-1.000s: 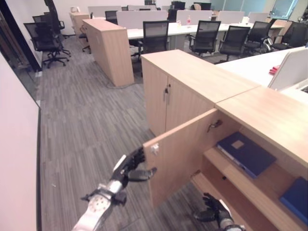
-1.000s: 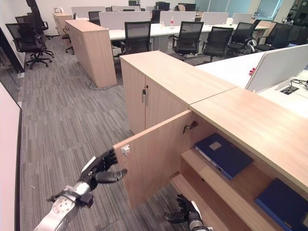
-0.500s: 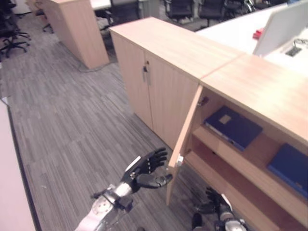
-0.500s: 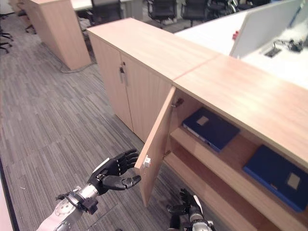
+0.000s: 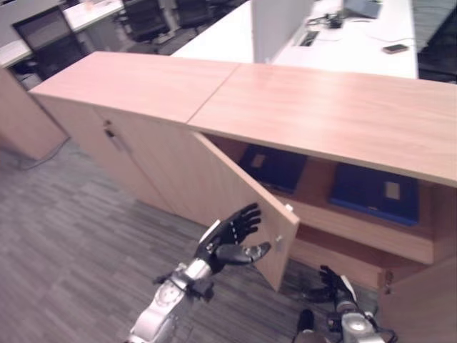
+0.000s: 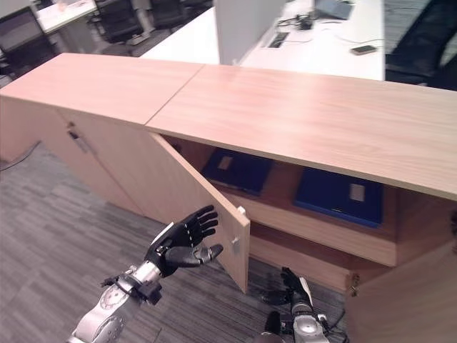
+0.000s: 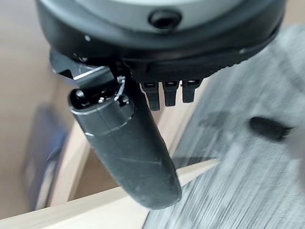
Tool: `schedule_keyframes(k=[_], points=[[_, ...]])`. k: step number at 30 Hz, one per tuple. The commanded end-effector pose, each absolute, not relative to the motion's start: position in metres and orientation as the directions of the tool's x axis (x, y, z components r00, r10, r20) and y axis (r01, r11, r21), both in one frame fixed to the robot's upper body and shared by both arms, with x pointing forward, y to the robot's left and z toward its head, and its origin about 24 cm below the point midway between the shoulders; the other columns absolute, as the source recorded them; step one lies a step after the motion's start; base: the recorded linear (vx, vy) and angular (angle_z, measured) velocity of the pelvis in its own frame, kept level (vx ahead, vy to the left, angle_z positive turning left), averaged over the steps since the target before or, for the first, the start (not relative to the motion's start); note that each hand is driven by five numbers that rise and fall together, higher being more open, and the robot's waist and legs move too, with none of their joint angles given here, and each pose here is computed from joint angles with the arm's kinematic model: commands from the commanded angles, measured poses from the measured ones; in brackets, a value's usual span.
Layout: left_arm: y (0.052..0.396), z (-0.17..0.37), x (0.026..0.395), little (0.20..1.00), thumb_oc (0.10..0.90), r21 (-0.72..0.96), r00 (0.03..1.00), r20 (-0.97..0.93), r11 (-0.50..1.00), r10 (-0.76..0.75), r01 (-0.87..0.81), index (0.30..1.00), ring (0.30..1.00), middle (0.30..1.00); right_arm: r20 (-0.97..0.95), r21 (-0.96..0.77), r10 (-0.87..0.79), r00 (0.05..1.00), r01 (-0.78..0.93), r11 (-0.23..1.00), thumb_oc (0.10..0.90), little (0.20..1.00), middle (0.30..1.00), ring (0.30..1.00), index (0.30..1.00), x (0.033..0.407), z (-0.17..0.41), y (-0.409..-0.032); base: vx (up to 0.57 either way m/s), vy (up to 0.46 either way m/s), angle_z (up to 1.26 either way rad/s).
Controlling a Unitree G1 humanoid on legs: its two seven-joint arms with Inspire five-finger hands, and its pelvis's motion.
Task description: Put the empty folder in the office cabinet
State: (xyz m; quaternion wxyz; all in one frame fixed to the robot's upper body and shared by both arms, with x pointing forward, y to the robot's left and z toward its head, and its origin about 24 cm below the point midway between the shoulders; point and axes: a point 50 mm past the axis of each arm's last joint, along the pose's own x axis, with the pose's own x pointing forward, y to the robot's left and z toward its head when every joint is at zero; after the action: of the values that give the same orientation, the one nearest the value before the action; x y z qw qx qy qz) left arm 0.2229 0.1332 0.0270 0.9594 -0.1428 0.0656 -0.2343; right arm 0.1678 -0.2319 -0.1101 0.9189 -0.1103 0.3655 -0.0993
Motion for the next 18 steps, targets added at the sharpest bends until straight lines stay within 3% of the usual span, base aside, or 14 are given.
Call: schedule_keyframes(k=[1, 5, 9, 11, 13, 18], points=[[0.118, 0.081, 0.237, 0.900, 0.800, -0.313, 0.852, 0.251, 0.794, -0.460, 0.521, 0.900, 0.900, 0.900, -0.488, -0.281, -0.265, 0.831, 0.138, 0.950, 0.800, 0.900, 0.900, 0.900, 0.900, 0.216, -0.078, -0.235, 0.13, -0.097, -1.13], [0.131, 0.075, 0.241, 0.900, 0.800, -0.316, 0.902, 0.229, 0.848, -0.367, 0.425, 0.900, 0.900, 0.900, -0.496, -0.285, -0.277, 0.823, 0.147, 0.947, 0.800, 0.900, 0.900, 0.900, 0.900, 0.216, -0.078, -0.239, 0.15, -0.007, -1.41], [0.159, 0.064, 0.250, 0.900, 0.800, -0.295, 0.964, 0.196, 0.927, -0.178, 0.231, 0.900, 0.900, 0.900, -0.513, -0.264, -0.259, 0.818, 0.137, 0.955, 0.800, 0.900, 0.900, 0.900, 0.900, 0.210, -0.083, -0.238, 0.25, 0.074, -0.90], [0.187, 0.057, 0.256, 0.900, 0.800, -0.242, 0.985, 0.167, 0.967, -0.033, 0.073, 0.900, 0.900, 0.900, -0.532, -0.244, -0.248, 0.810, 0.134, 0.961, 0.800, 0.900, 0.900, 0.900, 0.900, 0.201, -0.086, -0.239, 0.21, 0.039, -2.22], [0.198, 0.053, 0.259, 0.900, 0.800, -0.199, 0.989, 0.146, 0.980, 0.016, 0.013, 0.900, 0.900, 0.900, -0.555, -0.229, -0.234, 0.798, 0.124, 0.965, 0.800, 0.900, 0.900, 0.900, 0.900, 0.190, -0.091, -0.239, 0.11, 0.039, -1.93], [0.243, 0.034, 0.265, 0.900, 0.800, -0.028, 0.983, 0.038, 0.983, 0.181, -0.180, 0.900, 0.900, 0.900, -0.588, -0.203, -0.222, 0.777, 0.124, 0.971, 0.800, 0.900, 0.900, 0.900, 0.900, 0.167, -0.097, -0.244, 0.16, 0.101, -0.25]])
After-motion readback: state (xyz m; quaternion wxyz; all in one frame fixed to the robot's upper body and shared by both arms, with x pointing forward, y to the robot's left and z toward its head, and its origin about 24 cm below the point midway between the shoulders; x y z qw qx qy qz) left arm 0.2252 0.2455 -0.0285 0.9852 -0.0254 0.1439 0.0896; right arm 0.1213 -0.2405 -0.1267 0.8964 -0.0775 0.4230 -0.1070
